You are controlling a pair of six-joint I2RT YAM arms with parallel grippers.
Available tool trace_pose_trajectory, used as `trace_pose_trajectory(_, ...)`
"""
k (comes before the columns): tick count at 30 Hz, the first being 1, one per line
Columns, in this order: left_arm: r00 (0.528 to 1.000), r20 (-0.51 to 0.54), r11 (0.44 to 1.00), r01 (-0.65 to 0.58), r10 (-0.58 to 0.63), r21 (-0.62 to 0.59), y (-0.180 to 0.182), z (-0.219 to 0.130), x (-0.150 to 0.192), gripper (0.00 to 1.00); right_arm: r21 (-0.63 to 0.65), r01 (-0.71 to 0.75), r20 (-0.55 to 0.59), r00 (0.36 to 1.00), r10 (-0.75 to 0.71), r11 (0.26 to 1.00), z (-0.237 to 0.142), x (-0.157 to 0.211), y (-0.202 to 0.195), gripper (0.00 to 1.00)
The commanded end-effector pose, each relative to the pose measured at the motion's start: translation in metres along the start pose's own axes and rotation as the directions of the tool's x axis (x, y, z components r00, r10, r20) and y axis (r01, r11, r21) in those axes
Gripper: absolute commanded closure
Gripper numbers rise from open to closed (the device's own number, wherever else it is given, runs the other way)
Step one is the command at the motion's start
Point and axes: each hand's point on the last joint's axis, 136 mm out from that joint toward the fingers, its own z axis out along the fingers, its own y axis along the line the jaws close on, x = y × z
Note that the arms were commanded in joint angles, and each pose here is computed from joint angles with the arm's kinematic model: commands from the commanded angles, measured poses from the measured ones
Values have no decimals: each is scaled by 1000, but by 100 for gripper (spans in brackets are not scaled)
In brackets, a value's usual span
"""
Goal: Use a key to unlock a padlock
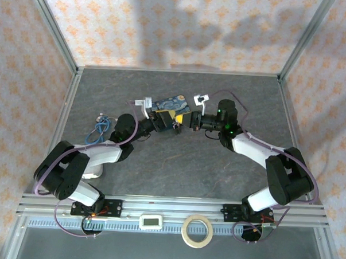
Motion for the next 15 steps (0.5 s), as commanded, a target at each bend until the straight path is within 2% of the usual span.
trace_pose_trajectory(1, 999, 22, 992, -25, 23, 122, -32, 6, -14, 62, -38, 57, -2, 998, -57, 998, 2, -9, 13, 100)
trace_pose_trajectory(8, 999, 23, 992, -30, 28, 119, -33, 5, -15, 87, -33, 52, 4, 999, -51, 998, 4, -12, 10, 100)
trace_pose_trajectory(11, 1000, 14, 993, -24, 23, 114, -32, 5, -12, 89, -40, 54, 11, 999, -53, 998, 5, -16, 12, 100)
trace_pose_trajectory(15, 1000, 12, 994, -19, 17, 109, -29, 4, -11, 100, -44, 54, 18, 998, -53, 998, 5, -20, 13, 100)
